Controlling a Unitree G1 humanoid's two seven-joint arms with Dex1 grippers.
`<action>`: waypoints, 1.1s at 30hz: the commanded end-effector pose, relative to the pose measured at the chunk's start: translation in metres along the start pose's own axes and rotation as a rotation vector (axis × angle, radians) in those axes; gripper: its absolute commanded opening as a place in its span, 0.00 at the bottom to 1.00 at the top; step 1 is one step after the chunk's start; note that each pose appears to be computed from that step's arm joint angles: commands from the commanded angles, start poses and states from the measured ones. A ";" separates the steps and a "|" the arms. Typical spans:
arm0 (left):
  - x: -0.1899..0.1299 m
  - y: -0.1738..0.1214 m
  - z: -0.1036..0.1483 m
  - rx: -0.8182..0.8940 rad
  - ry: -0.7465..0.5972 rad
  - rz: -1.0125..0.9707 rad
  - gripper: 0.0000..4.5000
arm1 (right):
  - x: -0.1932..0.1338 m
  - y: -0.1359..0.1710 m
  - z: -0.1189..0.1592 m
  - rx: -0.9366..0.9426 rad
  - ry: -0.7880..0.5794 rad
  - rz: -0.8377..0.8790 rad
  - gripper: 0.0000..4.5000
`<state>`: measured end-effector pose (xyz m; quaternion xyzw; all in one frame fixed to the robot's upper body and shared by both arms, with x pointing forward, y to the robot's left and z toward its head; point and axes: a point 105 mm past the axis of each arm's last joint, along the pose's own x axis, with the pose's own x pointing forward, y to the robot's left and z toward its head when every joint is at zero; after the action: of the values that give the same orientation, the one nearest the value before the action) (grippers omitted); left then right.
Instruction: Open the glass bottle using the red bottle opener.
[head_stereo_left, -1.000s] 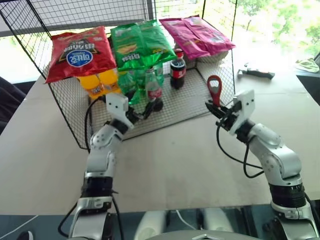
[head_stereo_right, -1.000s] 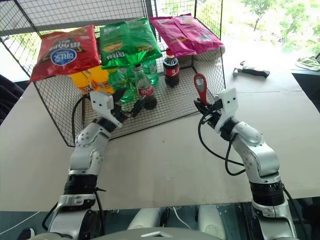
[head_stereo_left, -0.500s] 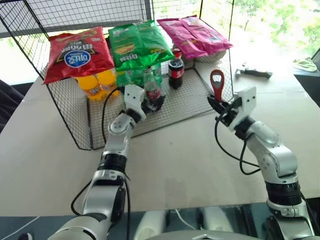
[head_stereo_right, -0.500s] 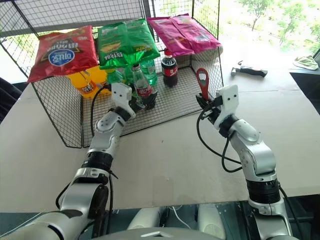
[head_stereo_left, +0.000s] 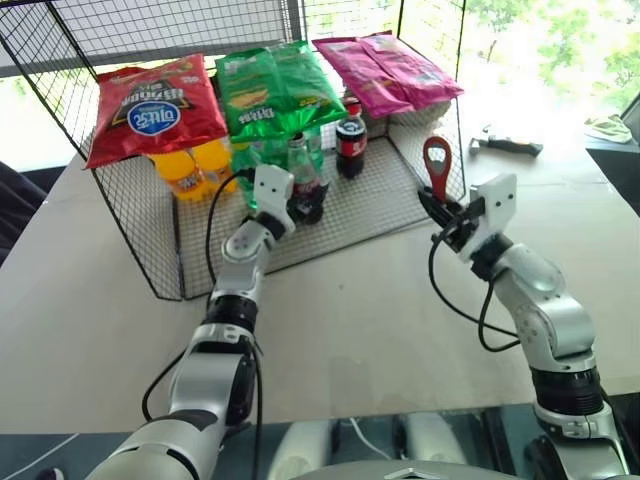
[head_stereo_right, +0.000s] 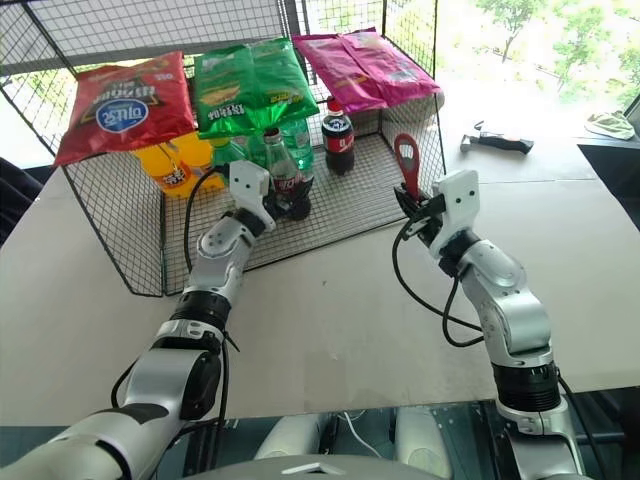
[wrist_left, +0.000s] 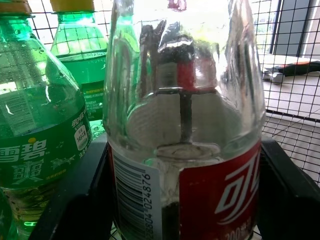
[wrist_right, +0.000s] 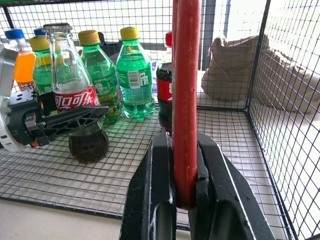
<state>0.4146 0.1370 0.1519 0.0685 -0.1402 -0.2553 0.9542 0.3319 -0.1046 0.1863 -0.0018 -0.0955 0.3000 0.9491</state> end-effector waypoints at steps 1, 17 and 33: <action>-0.004 -0.010 0.026 0.008 -0.092 -0.067 0.62 | -0.001 0.001 0.015 -0.032 -0.061 -0.001 0.00; -0.064 -0.117 0.036 -0.121 -0.005 -0.590 0.62 | 0.003 -0.013 0.023 -0.025 -0.100 -0.079 0.00; -0.062 -0.103 0.062 -0.109 -0.176 -0.501 1.00 | 0.004 -0.013 0.021 -0.027 -0.088 -0.075 0.00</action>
<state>0.3016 0.0745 0.1498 0.0308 -0.1303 -0.4986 0.8564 0.3407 -0.1139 0.1929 0.0059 -0.1140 0.2619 0.9583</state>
